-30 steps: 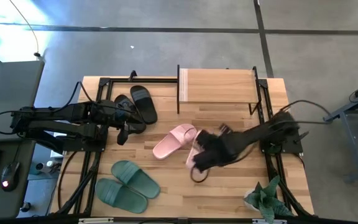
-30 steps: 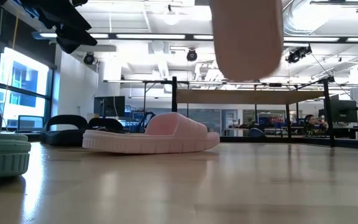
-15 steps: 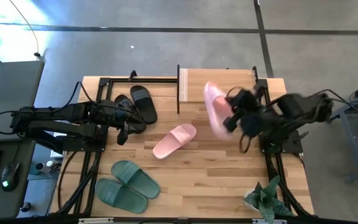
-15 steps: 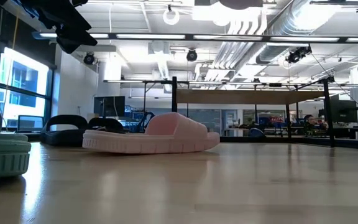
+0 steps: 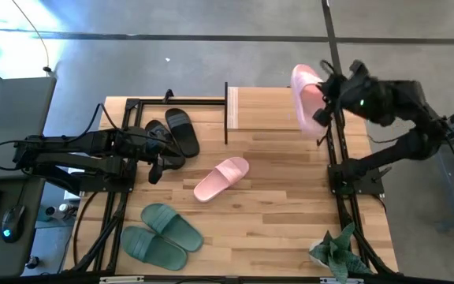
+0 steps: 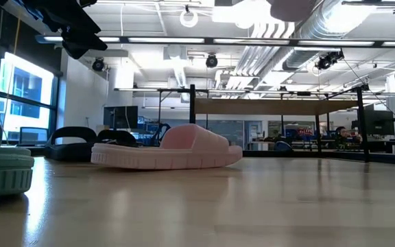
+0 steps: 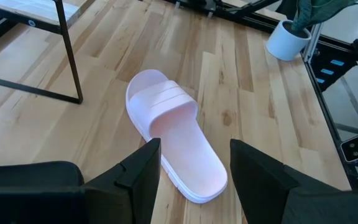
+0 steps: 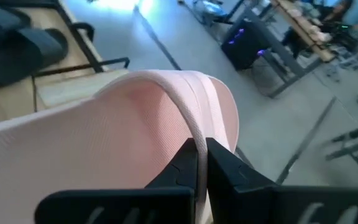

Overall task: Pick and place slides into the shelf
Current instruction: Put the pink bottom slide on the shelf

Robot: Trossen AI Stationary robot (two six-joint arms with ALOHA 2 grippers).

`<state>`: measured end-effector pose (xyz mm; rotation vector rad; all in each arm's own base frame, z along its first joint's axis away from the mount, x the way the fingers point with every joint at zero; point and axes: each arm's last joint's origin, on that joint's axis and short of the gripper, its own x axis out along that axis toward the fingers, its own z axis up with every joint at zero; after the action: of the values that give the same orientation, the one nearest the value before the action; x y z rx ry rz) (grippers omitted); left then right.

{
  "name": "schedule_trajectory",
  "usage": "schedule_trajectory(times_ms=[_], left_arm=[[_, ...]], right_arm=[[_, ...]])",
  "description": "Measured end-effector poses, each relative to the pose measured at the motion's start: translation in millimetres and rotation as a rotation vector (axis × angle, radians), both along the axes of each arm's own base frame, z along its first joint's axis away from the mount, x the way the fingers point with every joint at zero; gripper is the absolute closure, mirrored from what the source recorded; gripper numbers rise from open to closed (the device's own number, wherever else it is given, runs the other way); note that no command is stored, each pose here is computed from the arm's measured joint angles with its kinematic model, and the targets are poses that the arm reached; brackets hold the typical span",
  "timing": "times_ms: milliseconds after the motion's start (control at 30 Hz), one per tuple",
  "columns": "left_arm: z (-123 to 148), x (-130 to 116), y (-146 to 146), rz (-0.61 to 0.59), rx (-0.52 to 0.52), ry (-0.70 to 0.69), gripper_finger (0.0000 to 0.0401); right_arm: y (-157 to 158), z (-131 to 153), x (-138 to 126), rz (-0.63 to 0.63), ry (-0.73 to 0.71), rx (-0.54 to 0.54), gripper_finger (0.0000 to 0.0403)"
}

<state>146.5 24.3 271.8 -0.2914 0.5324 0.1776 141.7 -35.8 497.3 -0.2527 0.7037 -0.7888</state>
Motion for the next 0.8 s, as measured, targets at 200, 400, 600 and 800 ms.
schedule_trajectory(times_ms=[200,400,600,800], left_arm=[[0.0,0.0,0.0,0.0,0.0,0.0,0.0224],[0.0,0.0,0.0,0.0,0.0,0.0,0.0224],[0.0,0.0,0.0,0.0,0.0,0.0,0.0224],[0.0,0.0,0.0,0.0,0.0,0.0,0.0224]], right_arm=[[-24.1,12.2,-0.3,0.076,-0.062,-0.026,0.0403],[-46.0,-42.0,13.6,0.085,0.05,0.055,0.0403],[-57.3,-96.7,19.4,0.031,0.138,-0.038,0.0403],[-68.6,-140.6,24.4,0.027,0.319,0.027,0.0403]])
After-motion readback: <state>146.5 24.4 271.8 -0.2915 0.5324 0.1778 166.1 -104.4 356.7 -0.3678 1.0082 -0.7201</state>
